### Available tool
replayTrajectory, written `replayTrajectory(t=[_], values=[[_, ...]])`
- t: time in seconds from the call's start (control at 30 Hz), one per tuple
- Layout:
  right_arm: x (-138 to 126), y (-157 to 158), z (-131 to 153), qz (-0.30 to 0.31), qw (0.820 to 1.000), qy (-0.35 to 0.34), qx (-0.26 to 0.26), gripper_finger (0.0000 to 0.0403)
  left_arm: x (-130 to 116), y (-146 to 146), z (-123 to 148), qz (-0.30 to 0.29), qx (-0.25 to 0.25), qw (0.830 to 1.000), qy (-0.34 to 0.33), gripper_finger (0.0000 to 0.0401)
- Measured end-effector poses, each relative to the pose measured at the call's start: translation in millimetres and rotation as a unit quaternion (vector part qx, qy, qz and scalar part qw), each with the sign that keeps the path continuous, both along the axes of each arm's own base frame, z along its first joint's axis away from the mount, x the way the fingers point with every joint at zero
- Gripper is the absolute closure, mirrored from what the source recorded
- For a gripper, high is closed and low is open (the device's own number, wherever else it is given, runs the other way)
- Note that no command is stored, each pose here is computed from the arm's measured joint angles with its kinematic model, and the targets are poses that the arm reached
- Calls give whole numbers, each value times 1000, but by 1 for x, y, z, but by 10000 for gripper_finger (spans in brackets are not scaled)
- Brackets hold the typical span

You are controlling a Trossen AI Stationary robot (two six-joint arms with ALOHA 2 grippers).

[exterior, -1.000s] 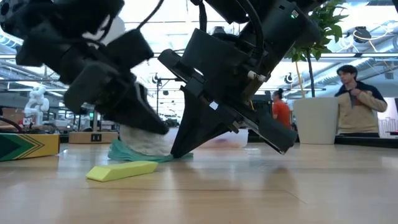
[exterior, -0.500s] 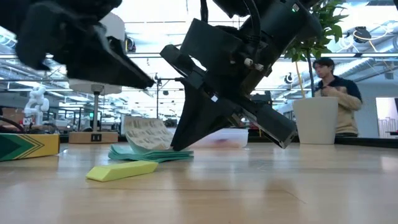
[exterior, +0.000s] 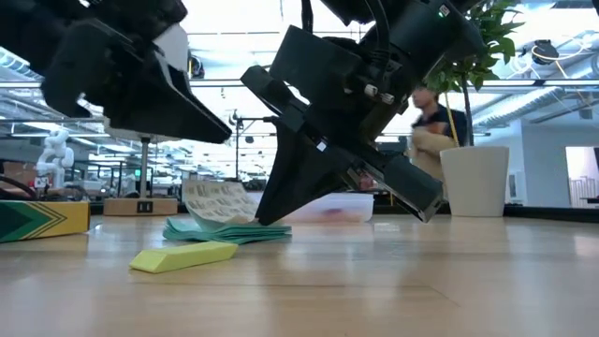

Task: Pack school essentials
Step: Put the blue sticky notes into the purple supply box

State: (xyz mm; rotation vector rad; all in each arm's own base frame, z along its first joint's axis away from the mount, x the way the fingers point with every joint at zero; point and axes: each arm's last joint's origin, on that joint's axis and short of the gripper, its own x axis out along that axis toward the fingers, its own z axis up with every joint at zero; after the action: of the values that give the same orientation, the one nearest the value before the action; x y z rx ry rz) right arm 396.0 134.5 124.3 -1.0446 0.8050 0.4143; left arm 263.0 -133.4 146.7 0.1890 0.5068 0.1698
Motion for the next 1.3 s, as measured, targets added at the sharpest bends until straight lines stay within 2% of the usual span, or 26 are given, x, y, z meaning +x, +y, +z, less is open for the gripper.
replayTrajectory(t=[0.3, 0.5, 0.6, 0.73, 0.93, 1.13, 1.3], values=[[0, 0, 0, 1, 1000, 0, -1, 402, 10, 26, -10, -6, -62, 996, 57, 332], [0, 0, 0, -4, 1000, 0, 4, 378, 13, 30, -29, -22, -59, 993, 103, 389], [0, 0, 0, -8, 1000, -1, 8, 360, 15, 32, -38, -25, -63, 991, 118, 398], [0, 1, 0, -8, 1000, -1, 8, 329, 17, 34, -46, -19, -61, 990, 130, 389], [-2, 6, 1, -19, 1000, -7, 0, 264, 20, 34, -54, -21, -59, 990, 128, 387], [-3, 4, 0, -55, 998, 2, 31, 214, 22, 35, -63, -27, -58, 988, 140, 398], [-4, 3, -1, -80, 995, 8, 61, 198, 22, 35, -64, -29, -59, 988, 140, 387]])
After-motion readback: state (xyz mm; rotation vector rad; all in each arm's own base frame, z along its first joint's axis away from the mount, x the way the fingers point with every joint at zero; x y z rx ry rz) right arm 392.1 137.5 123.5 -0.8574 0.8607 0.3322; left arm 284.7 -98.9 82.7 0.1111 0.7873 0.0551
